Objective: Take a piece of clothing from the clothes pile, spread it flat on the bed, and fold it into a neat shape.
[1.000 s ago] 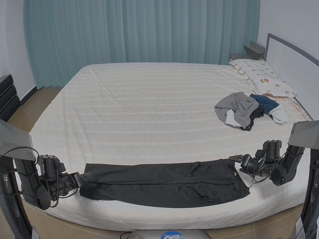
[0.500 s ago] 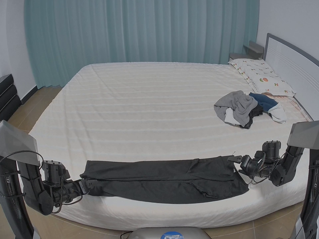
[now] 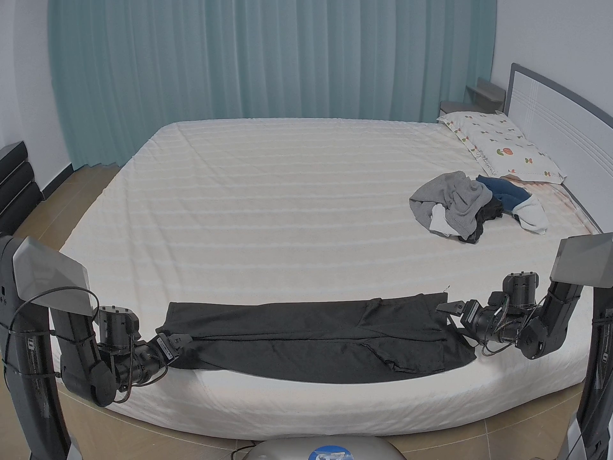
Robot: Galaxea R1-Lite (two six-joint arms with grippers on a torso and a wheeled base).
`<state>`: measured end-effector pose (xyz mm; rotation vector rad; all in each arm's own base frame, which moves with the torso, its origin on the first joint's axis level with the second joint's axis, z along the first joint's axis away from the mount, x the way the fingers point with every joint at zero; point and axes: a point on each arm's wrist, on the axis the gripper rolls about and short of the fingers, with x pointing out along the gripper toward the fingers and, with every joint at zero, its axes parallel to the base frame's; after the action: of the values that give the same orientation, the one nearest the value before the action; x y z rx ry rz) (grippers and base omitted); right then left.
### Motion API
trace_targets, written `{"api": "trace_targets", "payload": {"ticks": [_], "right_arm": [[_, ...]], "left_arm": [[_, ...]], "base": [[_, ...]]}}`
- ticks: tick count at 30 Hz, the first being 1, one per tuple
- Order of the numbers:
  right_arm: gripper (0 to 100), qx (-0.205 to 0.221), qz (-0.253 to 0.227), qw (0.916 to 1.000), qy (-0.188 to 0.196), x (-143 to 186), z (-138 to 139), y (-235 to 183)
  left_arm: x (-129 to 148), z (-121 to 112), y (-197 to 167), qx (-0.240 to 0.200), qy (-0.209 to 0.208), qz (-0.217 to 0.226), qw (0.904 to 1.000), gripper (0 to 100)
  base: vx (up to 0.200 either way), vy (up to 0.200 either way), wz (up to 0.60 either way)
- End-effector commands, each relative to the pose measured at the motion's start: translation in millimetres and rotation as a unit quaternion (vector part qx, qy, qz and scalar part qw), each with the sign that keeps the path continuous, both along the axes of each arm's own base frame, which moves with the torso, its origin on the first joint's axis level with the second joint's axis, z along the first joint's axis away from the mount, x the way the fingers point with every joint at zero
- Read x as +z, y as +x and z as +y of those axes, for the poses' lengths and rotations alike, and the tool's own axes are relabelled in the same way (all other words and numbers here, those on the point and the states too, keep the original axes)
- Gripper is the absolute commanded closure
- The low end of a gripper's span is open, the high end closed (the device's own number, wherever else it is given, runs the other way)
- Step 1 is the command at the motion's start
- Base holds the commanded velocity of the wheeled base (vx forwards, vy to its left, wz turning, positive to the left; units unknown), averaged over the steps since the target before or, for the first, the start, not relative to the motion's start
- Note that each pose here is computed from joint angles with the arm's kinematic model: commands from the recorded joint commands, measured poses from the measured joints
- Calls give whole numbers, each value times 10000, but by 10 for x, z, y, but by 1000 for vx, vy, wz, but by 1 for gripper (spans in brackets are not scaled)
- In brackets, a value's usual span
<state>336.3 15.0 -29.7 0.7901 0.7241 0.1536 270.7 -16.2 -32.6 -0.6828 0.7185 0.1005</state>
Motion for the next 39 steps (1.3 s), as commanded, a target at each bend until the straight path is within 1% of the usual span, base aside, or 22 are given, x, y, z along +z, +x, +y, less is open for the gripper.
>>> {"api": "trace_targets", "payload": {"ticks": [1, 6, 7, 10, 11, 12, 13, 15, 18, 21, 22, 23, 24, 33, 34, 39], "right_arm": [[0, 10, 26, 10000, 1, -20, 5, -1], [0, 29, 8, 10000, -4, -13, 15, 0], [0, 25, 26, 10000, 1, -20, 15, -1], [0, 25, 19, 10000, 2, -18, 15, 0], [0, 29, 8, 10000, -4, -18, 15, -2], [0, 25, 11, 10000, 2, -18, 15, -2], [0, 33, 11, 10000, 2, -18, 21, -3], [0, 33, 11, 10000, 2, -15, 20, -6], [0, 37, 8, 10000, -4, -15, 20, -6], [0, 30, 8, 10000, -8, -15, 20, -6], [0, 30, 8, 10000, -8, -15, 20, -6], [0, 31, 16, 10000, -9, -17, 20, -9], [0, 31, 16, 10000, -9, -17, 20, -9], [0, 31, 16, 10000, -9, -17, 20, -9], [0, 31, 16, 10000, -9, -17, 20, -9], [0, 22, -24, 10000, 4, 1, 20, 6]], "left_arm": [[-101, -12, 39, -1, 2, 101, 9999, 0], [-116, -15, 44, 4, 35, 113, 9999, 0], [-116, -15, 44, 16, 45, 113, 9999, 100], [-147, -6, 42, 130, 197, 163, 9996, 100], [-155, -1, 45, 204, 312, 162, 9992, 100], [-159, 0, 47, 211, 339, 168, 9991, 100], [-175, 9, 46, 218, 503, 177, 9983, 100], [-192, 17, 40, 200, 636, 197, 9976, 100], [-182, 31, 34, 261, 758, 193, 9966, 100], [-180, 48, 21, 230, 956, 199, 9950, 100], [-180, 48, 21, 230, 956, 199, 9950, 100], [-182, 87, 10, 236, 1176, 222, 9925, 100], [-183, 97, 6, 237, 1225, 230, 9919, 100], [-190, 103, -45, 192, 1285, 320, 9910, 100], [-186, 107, -44, 180, 1307, 312, 9908, 0], [-123, 112, -31, 187, 1249, 190, 9918, 0]], "base": [[0, 0, 0], [0, 0, 0], [0, 0, 0], [0, 0, 0], [0, 0, 0], [0, 0, 0], [0, 0, 0], [0, 0, 0], [0, 0, 0], [0, 0, 0], [0, 0, 0], [0, 0, 0], [0, 0, 0], [0, 0, 0], [0, 0, 0], [0, 0, 0]]}}
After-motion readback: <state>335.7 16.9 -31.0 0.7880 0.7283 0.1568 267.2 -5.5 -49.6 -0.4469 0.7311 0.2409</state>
